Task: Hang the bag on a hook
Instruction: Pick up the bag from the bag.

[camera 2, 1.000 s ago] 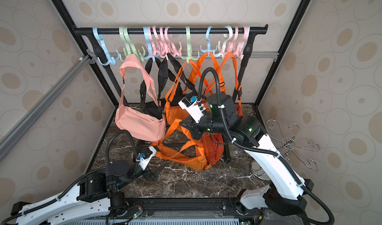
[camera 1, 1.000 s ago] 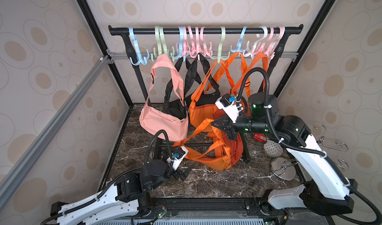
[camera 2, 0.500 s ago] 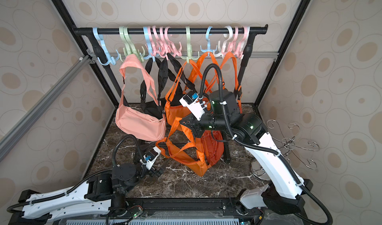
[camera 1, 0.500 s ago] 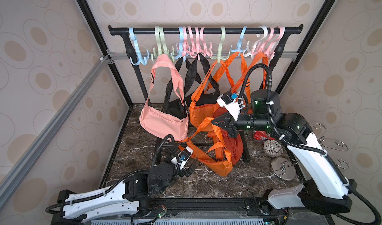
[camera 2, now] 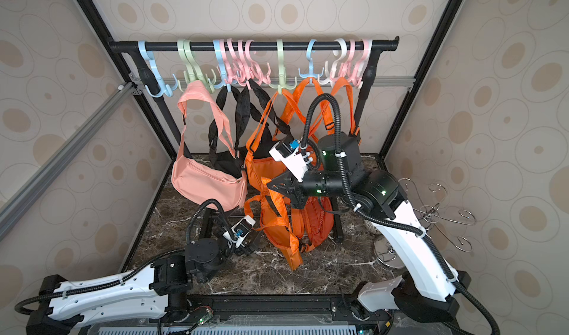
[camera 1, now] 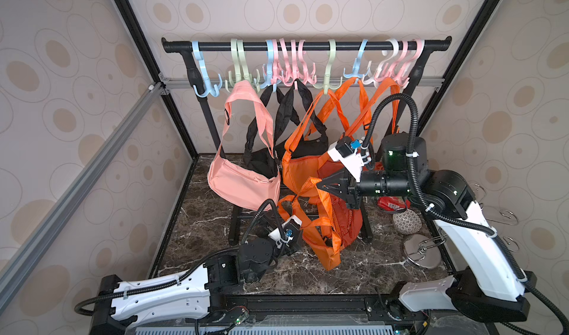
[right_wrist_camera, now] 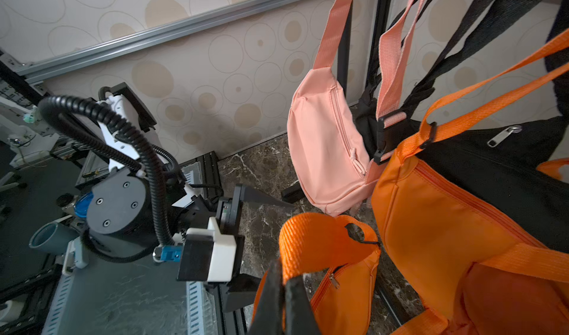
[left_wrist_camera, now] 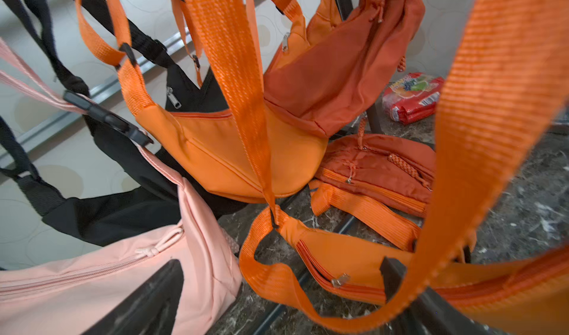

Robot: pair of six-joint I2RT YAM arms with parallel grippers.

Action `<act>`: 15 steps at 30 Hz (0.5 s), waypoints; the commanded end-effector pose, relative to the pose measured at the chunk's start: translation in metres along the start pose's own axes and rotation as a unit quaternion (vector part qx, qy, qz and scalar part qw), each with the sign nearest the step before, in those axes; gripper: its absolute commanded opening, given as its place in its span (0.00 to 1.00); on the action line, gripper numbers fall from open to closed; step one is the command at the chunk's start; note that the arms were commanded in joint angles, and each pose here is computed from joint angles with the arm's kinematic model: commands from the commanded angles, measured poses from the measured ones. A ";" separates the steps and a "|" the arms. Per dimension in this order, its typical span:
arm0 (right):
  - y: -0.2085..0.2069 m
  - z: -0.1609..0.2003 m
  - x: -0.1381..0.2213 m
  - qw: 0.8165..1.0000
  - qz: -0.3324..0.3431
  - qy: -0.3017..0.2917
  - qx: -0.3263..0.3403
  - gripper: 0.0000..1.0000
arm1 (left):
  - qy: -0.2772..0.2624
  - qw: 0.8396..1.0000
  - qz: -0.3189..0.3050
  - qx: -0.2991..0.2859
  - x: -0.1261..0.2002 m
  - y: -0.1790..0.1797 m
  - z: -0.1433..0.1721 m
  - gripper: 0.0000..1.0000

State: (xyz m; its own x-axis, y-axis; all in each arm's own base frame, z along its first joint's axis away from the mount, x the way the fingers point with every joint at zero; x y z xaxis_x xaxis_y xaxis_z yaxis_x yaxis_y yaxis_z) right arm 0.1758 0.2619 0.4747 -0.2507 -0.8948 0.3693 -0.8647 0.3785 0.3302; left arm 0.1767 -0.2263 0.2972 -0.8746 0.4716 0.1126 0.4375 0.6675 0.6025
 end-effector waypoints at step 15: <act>0.023 0.065 -0.006 0.979 -0.101 0.171 -0.052 0.00 | -0.084 0.989 -0.120 0.011 -0.019 0.041 -0.041 1.00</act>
State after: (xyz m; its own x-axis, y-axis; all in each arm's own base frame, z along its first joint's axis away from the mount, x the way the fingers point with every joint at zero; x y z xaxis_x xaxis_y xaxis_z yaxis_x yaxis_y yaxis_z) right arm 0.1441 0.2636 0.4405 -0.0014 -0.8752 0.4837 -0.8382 0.2648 0.4768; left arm 0.2030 -0.2415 0.3172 -0.9042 0.4251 -0.0413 0.3158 0.7305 0.6055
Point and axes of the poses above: each gripper's point midway between its finger pads, its own x axis back along the fingers, its own y axis along the line the jaws close on, z = x × y, the point moved 3 cm from there along x, back along the fingers, and after that the axes turned 11 degrees about -x, right-handed, at the moved point
